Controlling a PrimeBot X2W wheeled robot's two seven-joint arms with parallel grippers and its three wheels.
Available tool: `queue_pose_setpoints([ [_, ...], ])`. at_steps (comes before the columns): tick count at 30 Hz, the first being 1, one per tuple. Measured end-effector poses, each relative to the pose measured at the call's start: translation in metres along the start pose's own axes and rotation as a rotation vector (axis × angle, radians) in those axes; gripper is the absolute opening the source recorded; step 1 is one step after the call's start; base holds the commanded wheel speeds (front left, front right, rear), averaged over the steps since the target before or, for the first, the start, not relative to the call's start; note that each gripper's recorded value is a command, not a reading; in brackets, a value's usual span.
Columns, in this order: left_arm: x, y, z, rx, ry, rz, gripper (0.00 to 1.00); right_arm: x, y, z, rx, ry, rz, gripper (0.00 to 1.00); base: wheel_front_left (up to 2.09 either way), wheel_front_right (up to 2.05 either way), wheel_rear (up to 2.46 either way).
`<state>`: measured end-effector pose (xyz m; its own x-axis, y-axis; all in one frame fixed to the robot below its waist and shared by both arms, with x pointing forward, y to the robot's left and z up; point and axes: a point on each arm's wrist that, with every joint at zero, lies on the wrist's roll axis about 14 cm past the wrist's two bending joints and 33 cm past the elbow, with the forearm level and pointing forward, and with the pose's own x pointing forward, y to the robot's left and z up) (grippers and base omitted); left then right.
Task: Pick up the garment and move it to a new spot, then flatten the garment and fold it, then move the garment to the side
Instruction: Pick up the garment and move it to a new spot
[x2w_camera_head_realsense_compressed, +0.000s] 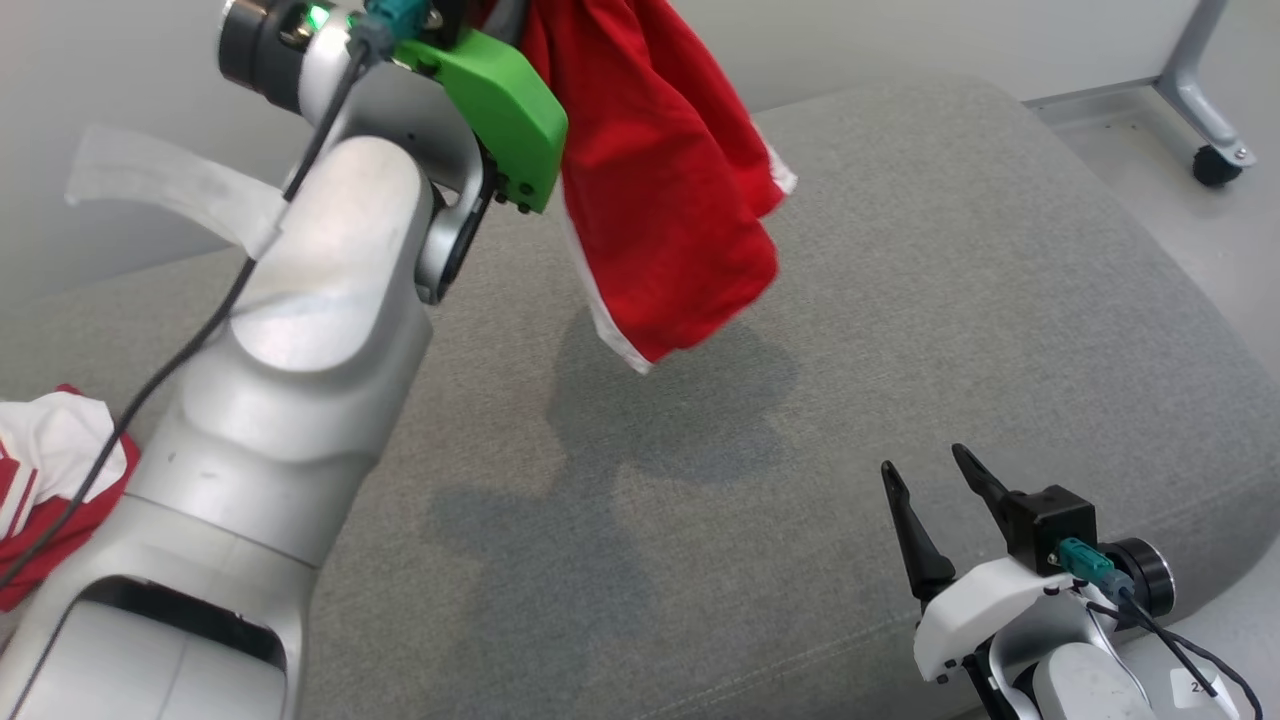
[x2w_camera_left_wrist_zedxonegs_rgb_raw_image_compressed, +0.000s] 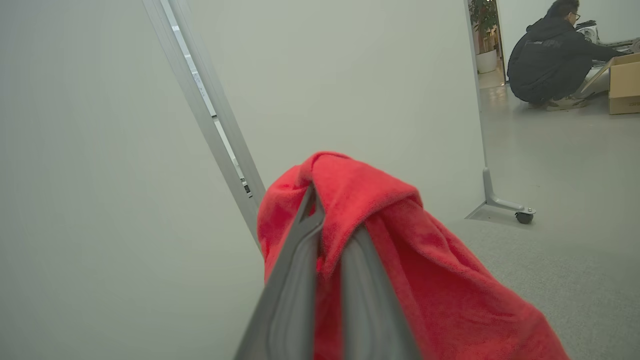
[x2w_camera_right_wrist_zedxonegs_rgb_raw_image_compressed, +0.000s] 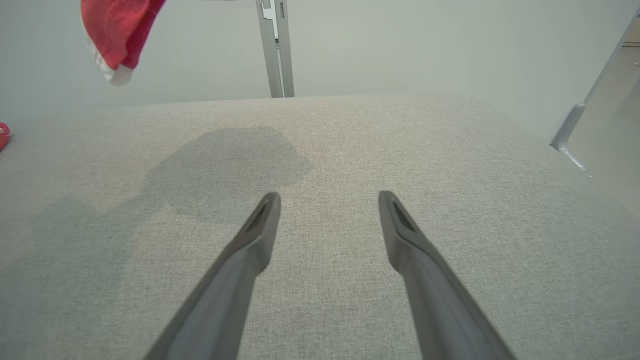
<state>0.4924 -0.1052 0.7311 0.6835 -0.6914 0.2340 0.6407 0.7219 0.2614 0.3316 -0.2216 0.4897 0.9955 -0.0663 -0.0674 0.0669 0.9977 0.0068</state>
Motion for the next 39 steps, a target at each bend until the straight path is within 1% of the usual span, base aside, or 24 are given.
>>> queue_pose_setpoints([
  [1,0.004,-0.018,-0.008,-0.026,-0.009,-0.030,0.00,-0.003,-0.008,0.000,0.004,0.000,-0.025,1.00,0.00,0.00,0.00],
  [4,0.003,-0.040,-0.038,-0.086,0.021,-0.055,0.00,-0.007,-0.015,-0.003,0.005,0.007,-0.049,1.00,0.00,0.00,0.00],
  [6,-0.001,-0.049,-0.064,-0.121,0.066,-0.059,0.00,-0.007,-0.018,-0.007,0.005,0.019,-0.059,1.00,0.00,0.00,0.00],
  [9,-0.013,-0.057,-0.107,-0.168,0.146,-0.042,0.00,-0.003,-0.021,-0.010,0.007,0.029,-0.067,1.00,0.00,0.00,0.00],
  [13,-0.045,-0.061,-0.166,-0.196,0.287,0.002,0.00,0.002,-0.015,-0.016,0.010,0.045,-0.050,1.00,0.00,0.00,0.00],
  [19,-0.103,-0.063,-0.218,-0.235,0.414,0.069,0.00,0.013,-0.003,-0.022,0.014,0.061,-0.010,1.00,0.00,0.00,0.00],
  [21,-0.124,-0.066,-0.229,-0.250,0.454,0.082,0.00,0.016,0.002,-0.023,0.012,0.062,0.008,1.00,0.00,0.00,0.00],
  [26,-0.161,-0.075,-0.239,-0.252,0.517,0.088,0.00,0.023,0.023,-0.020,0.007,0.057,0.072,1.00,0.00,0.00,0.00],
  [33,-0.202,-0.088,-0.245,-0.259,0.591,0.091,0.00,0.028,0.045,-0.010,0.004,0.031,0.139,1.00,0.00,0.00,0.00],
  [34,-0.204,-0.090,-0.243,-0.260,0.589,0.091,0.38,0.029,0.047,-0.008,0.003,0.029,0.145,1.00,0.00,0.00,0.00],
  [35,-0.206,-0.091,-0.242,-0.271,0.592,0.091,1.00,0.028,0.048,-0.006,0.003,0.024,0.149,1.00,0.00,0.00,0.00],
  [39,-0.212,-0.092,-0.236,-0.357,0.575,0.132,1.00,0.027,0.049,-0.004,0.004,0.016,0.150,1.00,0.00,0.00,0.00],
])
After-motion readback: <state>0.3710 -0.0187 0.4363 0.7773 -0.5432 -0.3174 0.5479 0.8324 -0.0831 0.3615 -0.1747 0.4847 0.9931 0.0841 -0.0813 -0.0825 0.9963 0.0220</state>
